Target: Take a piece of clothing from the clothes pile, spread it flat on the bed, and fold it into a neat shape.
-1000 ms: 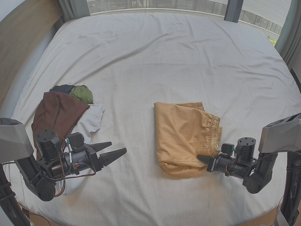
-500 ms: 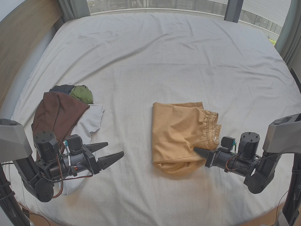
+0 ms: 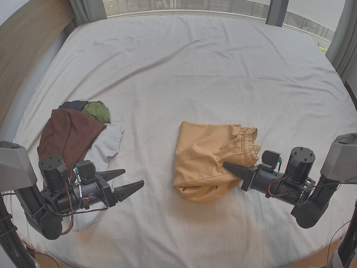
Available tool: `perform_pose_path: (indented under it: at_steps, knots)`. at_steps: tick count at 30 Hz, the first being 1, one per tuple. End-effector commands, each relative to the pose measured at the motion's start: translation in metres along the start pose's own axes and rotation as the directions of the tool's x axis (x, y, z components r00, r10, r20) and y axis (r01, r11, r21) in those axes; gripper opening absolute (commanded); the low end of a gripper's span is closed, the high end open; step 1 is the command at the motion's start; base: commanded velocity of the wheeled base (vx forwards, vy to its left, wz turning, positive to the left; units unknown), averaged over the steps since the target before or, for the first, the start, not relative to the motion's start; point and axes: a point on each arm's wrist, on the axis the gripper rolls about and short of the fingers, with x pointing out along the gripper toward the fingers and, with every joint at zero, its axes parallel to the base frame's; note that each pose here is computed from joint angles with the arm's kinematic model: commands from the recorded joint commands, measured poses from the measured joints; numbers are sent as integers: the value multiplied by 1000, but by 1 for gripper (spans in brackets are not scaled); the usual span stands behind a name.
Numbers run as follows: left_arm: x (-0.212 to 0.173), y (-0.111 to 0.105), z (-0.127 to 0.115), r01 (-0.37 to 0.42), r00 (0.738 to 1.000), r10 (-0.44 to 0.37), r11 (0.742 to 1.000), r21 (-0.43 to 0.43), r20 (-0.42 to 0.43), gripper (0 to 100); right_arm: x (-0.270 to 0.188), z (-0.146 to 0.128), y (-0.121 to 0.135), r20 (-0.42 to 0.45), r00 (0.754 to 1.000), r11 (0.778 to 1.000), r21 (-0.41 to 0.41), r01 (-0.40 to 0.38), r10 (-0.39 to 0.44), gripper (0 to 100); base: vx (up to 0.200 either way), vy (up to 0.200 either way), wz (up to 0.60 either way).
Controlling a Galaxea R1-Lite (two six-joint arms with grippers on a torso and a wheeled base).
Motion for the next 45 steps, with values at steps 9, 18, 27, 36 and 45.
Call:
perform_pose_path:
  at_steps: [9,18,27,36,45]
  knots:
    - [-4,0,-2,-11,1000,11,1000,-9,-9,100,14,27,16,105,991,996,-39,-74,78,0,0,0,0]
    - [-6,-2,-2,-10,1000,10,1000,-11,-9,100,26,55,28,164,979,993,-17,-119,120,0,0,0,0]
    - [-7,-2,-3,-11,1000,11,1000,-16,-14,100,36,82,43,193,969,988,-21,-153,154,0,0,0,0]
    - [-7,-3,-4,-10,1000,10,1000,-17,-16,100,51,111,48,214,964,987,-22,-158,159,0,0,0,0]
    - [-8,-3,-5,-11,1000,11,1000,-22,-22,100,69,134,43,241,957,986,-19,-163,162,0,0,0,0]
